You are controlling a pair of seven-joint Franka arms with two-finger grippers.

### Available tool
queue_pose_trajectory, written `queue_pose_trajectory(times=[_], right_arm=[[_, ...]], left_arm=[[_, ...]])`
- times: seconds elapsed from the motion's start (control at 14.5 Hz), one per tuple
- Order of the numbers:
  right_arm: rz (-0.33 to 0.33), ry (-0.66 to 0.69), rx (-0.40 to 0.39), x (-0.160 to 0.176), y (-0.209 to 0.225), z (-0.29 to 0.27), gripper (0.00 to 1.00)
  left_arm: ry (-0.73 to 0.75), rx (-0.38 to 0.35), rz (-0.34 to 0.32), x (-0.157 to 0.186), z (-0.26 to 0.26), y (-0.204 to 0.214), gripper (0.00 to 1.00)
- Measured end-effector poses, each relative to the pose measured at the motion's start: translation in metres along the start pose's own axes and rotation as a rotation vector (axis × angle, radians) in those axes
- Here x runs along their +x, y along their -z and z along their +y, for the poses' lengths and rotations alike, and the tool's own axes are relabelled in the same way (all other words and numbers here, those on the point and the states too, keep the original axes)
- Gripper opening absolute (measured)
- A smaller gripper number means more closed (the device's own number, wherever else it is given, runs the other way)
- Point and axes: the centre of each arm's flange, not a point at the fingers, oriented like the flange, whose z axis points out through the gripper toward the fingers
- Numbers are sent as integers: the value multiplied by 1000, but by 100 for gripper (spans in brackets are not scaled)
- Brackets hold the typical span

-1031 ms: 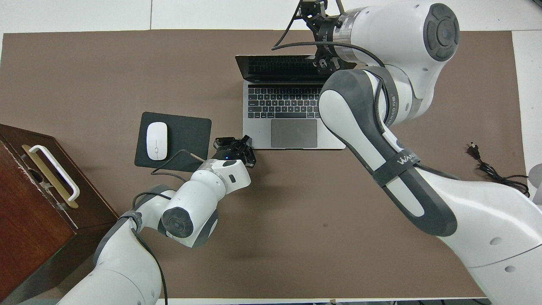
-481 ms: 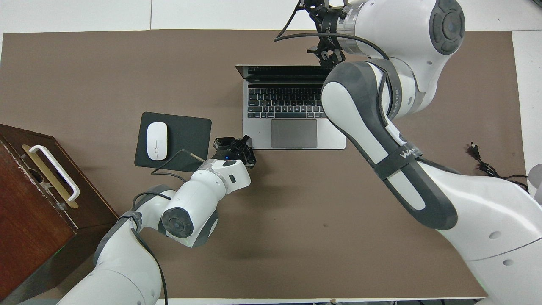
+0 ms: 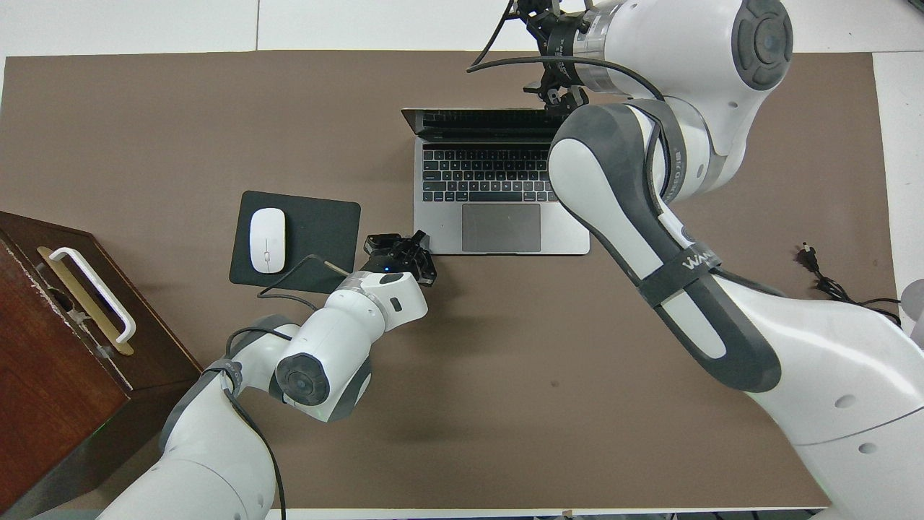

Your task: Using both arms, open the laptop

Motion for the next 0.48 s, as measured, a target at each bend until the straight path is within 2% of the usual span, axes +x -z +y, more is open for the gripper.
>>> queue_pose_trajectory(times=[0.48], right_arm=[[-37,69,-121,-1,18,-3,100]], left_arm=[[20,1,7,3,0,0,1]])
